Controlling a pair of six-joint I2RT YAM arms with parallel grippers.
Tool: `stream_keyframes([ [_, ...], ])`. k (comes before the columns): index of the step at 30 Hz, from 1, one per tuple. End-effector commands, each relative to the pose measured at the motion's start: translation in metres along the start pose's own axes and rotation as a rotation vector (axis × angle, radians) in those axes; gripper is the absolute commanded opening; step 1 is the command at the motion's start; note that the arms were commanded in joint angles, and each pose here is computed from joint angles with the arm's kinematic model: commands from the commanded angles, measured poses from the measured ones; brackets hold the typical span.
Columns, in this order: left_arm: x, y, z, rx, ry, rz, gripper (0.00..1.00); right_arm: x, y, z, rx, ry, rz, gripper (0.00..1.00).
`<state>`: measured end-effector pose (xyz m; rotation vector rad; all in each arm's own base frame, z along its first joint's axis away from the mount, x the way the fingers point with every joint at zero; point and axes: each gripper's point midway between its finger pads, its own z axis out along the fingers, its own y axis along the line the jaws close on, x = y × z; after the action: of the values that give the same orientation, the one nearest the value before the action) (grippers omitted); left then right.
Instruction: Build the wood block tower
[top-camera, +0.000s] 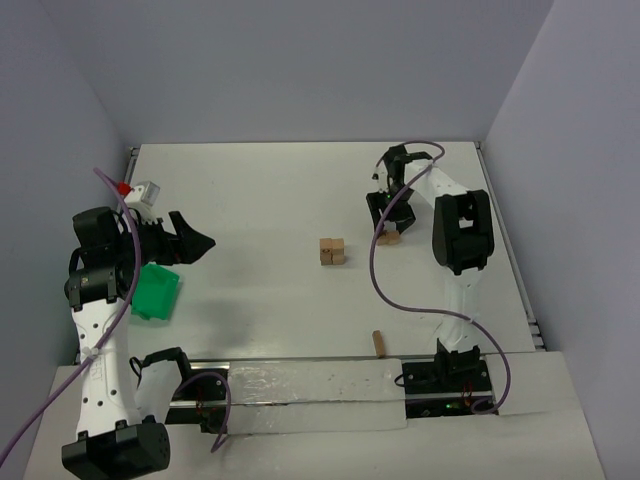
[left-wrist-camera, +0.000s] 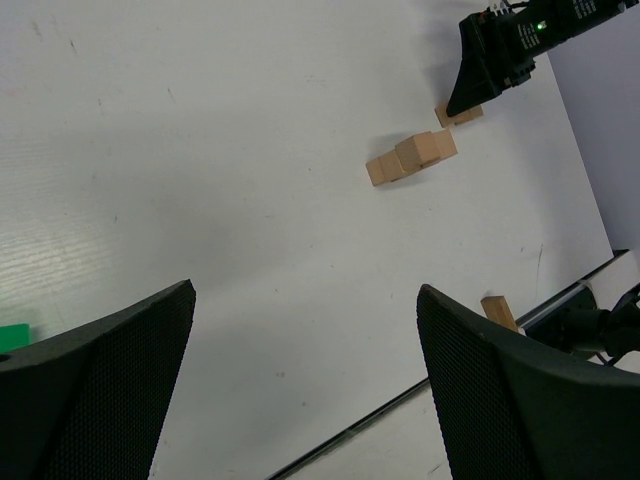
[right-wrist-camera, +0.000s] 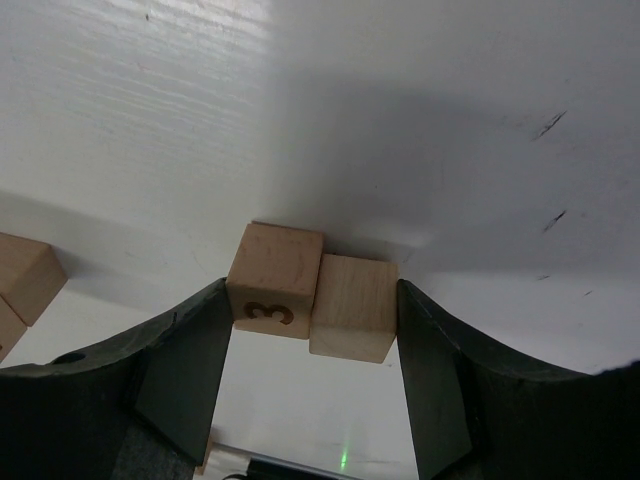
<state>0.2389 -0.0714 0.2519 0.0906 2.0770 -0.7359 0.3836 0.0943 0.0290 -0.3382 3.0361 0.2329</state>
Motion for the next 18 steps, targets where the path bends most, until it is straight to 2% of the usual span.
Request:
stream_keyframes([
  [1,-0.0104,-0.0044,-0.0015,0.024,-0.033,0.041,0.98,-0.0109,-0.0095,0.0006,0.029,-0.005,-0.042,0.05],
  [4,-0.0111,-0.0033,0.0000,0.025,-0.036,0.037,0.97,-0.0113,-0.0122,0.0054,0.041,0.007,-0.027,0.14],
  [9,-0.0115,-0.0031,0.0006,0.027,-0.037,0.035,0.98,-0.0155,-0.0125,0.0068,0.060,0.009,-0.014,0.43],
  [11,-0.0116,-0.0028,0.0011,0.027,-0.036,0.035,0.97,-0.0174,-0.0123,0.0055,0.068,0.003,-0.003,0.67],
  [12,-0.0115,-0.0025,0.0014,0.026,-0.035,0.034,0.97,-0.0179,-0.0120,0.0053,0.070,0.002,-0.004,0.69],
  [14,-0.0116,-0.0020,0.0014,0.024,-0.037,0.034,0.98,-0.0186,-0.0126,0.0044,0.079,0.000,0.007,0.86],
  [17,-0.0120,-0.0015,0.0012,0.021,-0.039,0.034,0.98,-0.0202,-0.0130,0.0024,0.089,-0.006,0.025,0.98],
  [18,-0.0121,-0.0022,0.0009,0.022,-0.039,0.036,0.97,-0.0207,-0.0120,0.0009,0.086,-0.010,0.035,0.99],
])
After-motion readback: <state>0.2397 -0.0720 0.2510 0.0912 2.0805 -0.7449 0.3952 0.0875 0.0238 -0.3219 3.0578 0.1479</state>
